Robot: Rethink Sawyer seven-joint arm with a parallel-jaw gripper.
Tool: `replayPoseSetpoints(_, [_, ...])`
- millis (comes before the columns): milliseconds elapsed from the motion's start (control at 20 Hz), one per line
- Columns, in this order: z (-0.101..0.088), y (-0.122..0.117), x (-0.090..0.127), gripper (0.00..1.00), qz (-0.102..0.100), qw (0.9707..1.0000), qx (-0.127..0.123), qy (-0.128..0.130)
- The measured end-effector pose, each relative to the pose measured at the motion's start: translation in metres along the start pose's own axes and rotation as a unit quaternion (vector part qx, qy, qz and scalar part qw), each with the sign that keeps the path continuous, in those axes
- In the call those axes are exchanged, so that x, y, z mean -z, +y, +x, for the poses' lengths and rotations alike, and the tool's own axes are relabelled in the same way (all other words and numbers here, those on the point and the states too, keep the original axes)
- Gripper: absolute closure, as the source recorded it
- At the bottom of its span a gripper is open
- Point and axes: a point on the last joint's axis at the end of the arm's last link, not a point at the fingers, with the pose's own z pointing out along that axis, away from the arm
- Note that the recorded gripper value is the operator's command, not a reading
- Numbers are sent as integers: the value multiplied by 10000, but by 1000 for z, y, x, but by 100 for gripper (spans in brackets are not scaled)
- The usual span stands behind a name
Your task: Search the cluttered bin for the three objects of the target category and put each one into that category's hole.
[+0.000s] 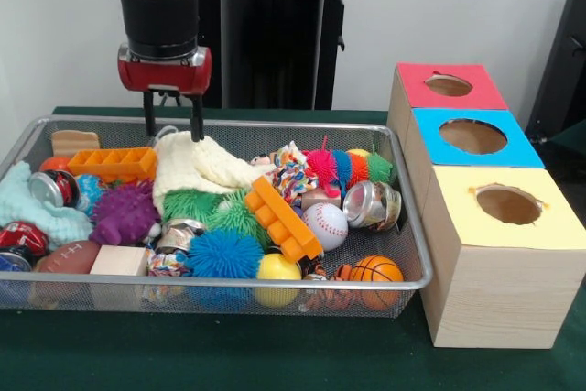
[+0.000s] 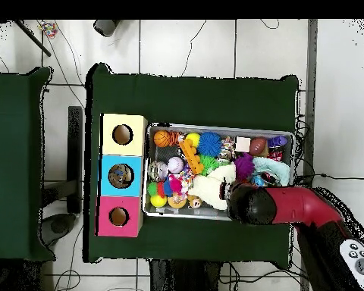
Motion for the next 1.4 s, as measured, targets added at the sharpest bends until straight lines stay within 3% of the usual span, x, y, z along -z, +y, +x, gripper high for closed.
replayPoseSetpoints(250, [-22,14,-10,0,-7,9999,102,-90])
replayPoseSetpoints(600, [-35,30,-34,0,-36,9998,173,-65])
replayPoseSetpoints(900, [-30,31,-49,0,-113,9998,135,-111])
replayPoseSetpoints(1400, [-1,6,-37,0,-167,9990,-82,-401])
